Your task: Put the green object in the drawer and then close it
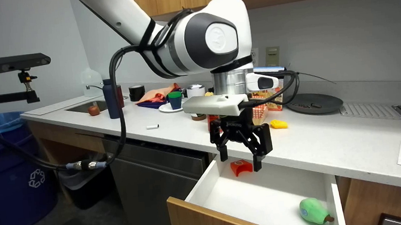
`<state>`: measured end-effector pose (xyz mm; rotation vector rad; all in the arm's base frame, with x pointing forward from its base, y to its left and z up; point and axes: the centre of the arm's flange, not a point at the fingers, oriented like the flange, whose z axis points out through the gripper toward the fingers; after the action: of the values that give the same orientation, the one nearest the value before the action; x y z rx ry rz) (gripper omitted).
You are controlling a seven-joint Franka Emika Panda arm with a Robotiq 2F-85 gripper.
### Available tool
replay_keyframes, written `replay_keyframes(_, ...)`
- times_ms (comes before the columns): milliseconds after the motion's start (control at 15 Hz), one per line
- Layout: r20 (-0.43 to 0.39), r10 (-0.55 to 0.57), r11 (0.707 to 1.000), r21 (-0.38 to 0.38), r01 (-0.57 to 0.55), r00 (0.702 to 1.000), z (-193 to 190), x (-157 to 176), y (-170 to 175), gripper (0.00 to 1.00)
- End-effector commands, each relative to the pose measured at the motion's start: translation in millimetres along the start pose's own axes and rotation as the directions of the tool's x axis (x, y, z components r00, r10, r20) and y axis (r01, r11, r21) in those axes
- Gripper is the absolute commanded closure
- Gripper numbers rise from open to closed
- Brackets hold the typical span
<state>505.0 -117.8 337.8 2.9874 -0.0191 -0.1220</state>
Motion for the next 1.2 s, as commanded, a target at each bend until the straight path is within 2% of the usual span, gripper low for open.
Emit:
replay_keyframes(0,0.053,0.025,1.000,-0.013,-0.024,0.998,-17.3,-49.8,-1.4,0.00)
replay_keyframes(67,0.076,0.026,1.000,0.004,-0.026,0.997,40.7,-7.8,39.9,0.00)
replay_keyframes(200,0.102,0.052,0.998,0.014,-0.054,0.993,58.1,-13.3,61.9,0.00)
replay_keyframes(533,0.165,0.101,0.994,0.027,-0.107,0.981,141.7,-23.4,119.5,0.00)
replay_keyframes(800,0.176,0.081,0.994,0.053,-0.091,0.981,160.9,-20.5,121.8,0.00)
replay_keyframes(1133,0.129,0.065,0.993,0.093,-0.078,0.989,170.1,-4.7,110.6,0.00)
